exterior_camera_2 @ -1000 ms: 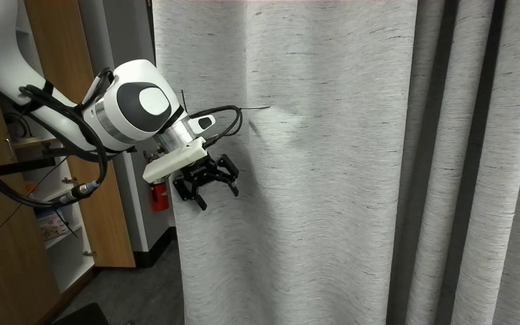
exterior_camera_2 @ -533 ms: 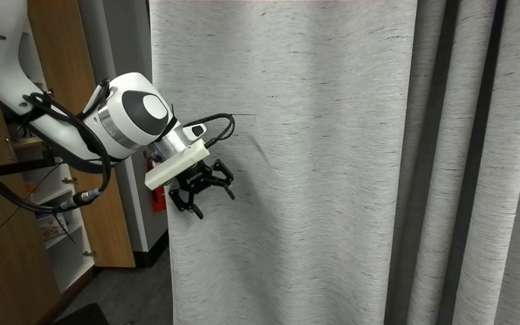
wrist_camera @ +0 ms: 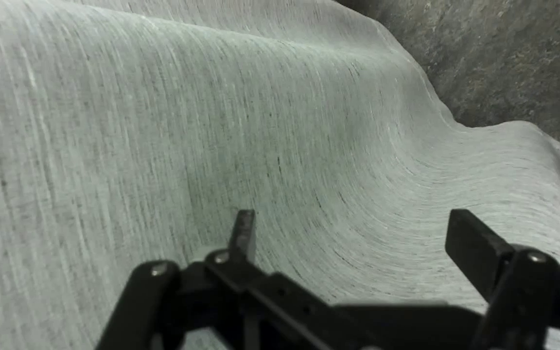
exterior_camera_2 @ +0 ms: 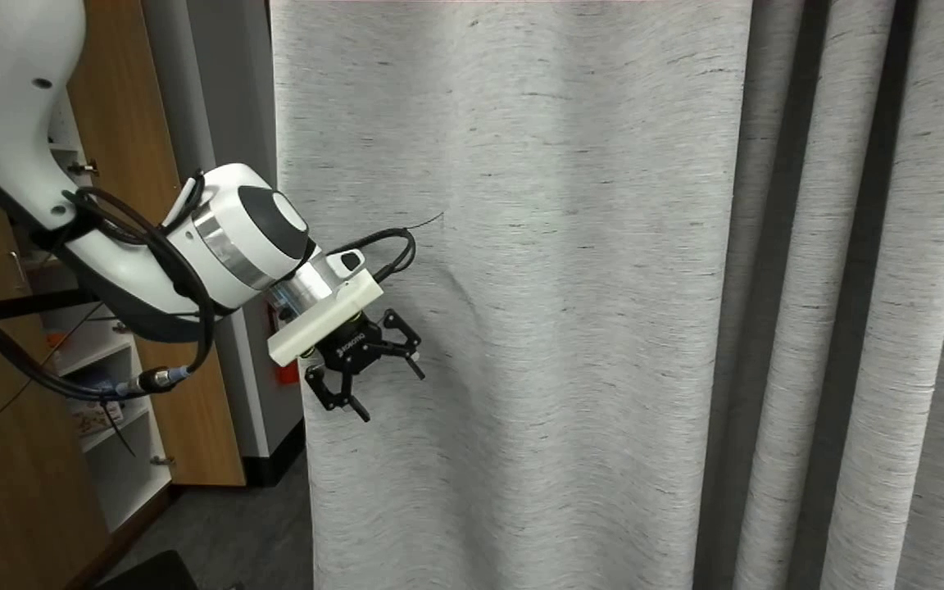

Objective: Pull the curtain to the left

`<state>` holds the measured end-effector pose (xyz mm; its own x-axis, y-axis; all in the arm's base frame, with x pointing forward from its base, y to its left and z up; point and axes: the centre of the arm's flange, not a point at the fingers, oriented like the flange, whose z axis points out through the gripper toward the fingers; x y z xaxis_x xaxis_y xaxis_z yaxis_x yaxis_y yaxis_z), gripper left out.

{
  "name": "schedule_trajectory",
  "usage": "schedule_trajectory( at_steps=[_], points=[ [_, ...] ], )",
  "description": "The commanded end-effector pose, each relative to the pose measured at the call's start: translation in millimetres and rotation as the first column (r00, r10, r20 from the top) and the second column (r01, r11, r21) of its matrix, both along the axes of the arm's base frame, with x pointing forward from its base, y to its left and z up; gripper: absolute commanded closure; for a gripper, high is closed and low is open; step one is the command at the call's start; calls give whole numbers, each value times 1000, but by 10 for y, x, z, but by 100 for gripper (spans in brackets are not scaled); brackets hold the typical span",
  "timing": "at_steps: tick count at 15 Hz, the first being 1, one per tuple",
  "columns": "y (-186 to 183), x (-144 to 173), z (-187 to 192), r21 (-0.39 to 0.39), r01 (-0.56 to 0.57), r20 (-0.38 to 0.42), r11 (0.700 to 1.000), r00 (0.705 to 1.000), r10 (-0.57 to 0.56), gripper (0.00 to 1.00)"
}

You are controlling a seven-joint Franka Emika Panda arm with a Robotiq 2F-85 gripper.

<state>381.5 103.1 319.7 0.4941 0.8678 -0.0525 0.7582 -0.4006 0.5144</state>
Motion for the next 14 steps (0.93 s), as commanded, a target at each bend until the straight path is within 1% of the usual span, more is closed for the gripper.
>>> schedule_trajectory(
  at_steps=[1,2,4,6,9,11,14],
  points=[
    [-306,-683,-138,22,-9,27,1000,1000,8,0],
    [-380,-664,-122,32,-3,50,999,999,2,0],
    [-533,-583,-26,82,12,111,997,994,-21,0],
    [-695,-452,141,173,44,170,984,983,-74,0],
    [-987,-292,402,298,106,222,949,959,-177,0],
    [-1172,-246,502,371,150,256,917,932,-256,0],
    [-1367,-260,548,411,196,278,890,903,-327,0]
  ],
)
